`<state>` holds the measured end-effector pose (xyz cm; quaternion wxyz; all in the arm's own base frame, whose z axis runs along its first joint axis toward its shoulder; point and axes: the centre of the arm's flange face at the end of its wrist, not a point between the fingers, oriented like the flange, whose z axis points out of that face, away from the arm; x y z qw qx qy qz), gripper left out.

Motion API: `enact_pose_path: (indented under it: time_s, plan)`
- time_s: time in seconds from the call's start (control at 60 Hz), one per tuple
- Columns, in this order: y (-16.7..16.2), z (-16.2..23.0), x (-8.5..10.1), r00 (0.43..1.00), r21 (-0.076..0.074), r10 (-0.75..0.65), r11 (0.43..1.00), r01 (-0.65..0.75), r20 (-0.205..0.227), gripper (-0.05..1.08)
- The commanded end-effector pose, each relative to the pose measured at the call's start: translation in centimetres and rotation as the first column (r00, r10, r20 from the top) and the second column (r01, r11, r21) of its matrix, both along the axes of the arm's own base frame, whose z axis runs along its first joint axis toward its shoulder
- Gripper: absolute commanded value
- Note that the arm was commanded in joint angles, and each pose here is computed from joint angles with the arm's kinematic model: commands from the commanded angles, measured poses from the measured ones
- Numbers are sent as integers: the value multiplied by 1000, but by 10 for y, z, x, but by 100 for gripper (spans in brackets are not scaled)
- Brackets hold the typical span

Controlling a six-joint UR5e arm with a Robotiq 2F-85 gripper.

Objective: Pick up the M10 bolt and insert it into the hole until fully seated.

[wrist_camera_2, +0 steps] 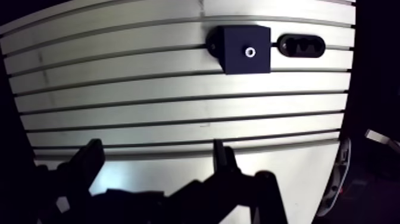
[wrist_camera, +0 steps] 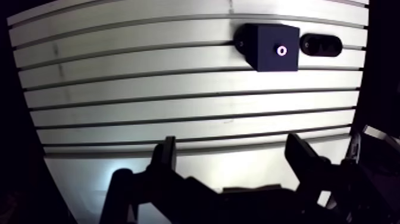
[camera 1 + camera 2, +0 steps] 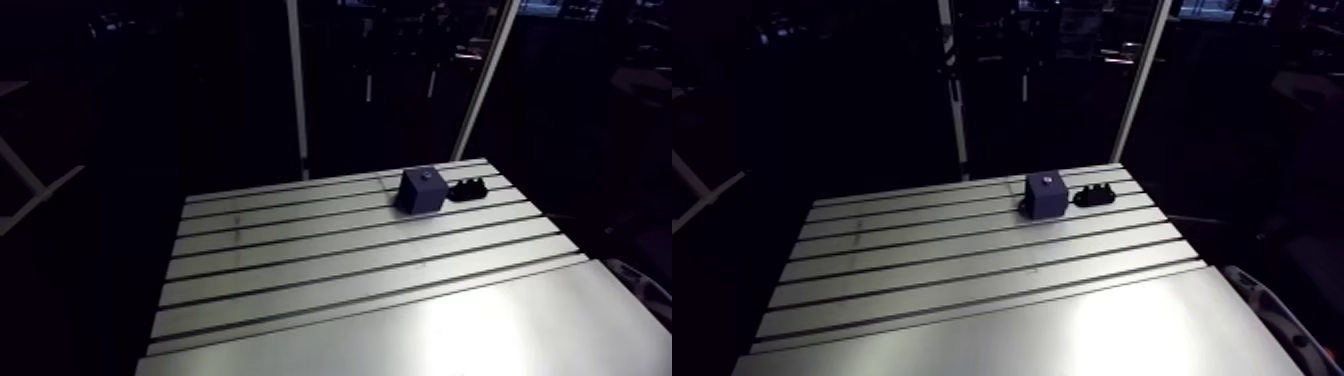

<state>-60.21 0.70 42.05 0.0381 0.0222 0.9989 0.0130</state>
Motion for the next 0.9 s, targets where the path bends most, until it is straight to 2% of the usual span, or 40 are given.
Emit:
enact_pose_path:
  time_s: [0.017, 0.083, 0.15, 0.167, 0.183, 0.2, 0.217, 0.25, 0.283, 0.3, 0.533, 0.767, 0.817, 0.9]
  plan:
    - [-68, 78, 64, 994, -11, 65, 998, -67, -91, 0]
    - [-71, 87, 70, 992, -9, 61, 998, -62, -108, 0]
    - [-73, 93, 75, 992, -14, 60, 998, -62, -114, 0]
    - [-74, 94, 78, 993, -22, 59, 998, -62, -103, 0]
    - [-74, 94, 78, 993, -22, 59, 998, -62, -103, 0]
    - [-74, 93, 81, 995, -37, 56, 998, -59, -81, 0]
    - [-74, 93, 81, 995, -37, 56, 998, -59, -81, 0]
    - [-78, 92, 87, 997, -64, 56, 996, -59, -44, 0]
    - [-78, 92, 87, 997, -64, 56, 996, -59, -44, 0]
    - [-79, 93, 90, 998, -69, 55, 996, -57, -39, 0]
    - [-79, 107, 93, 997, -62, 58, 996, -61, -49, 0]
    - [-80, 105, 94, 998, -68, 59, 996, -61, -28, 0]
    - [-80, 103, 94, 998, -61, 60, 996, -61, -24, 0]
    - [-79, 100, 94, 998, -57, 59, 997, -60, -23, 0]
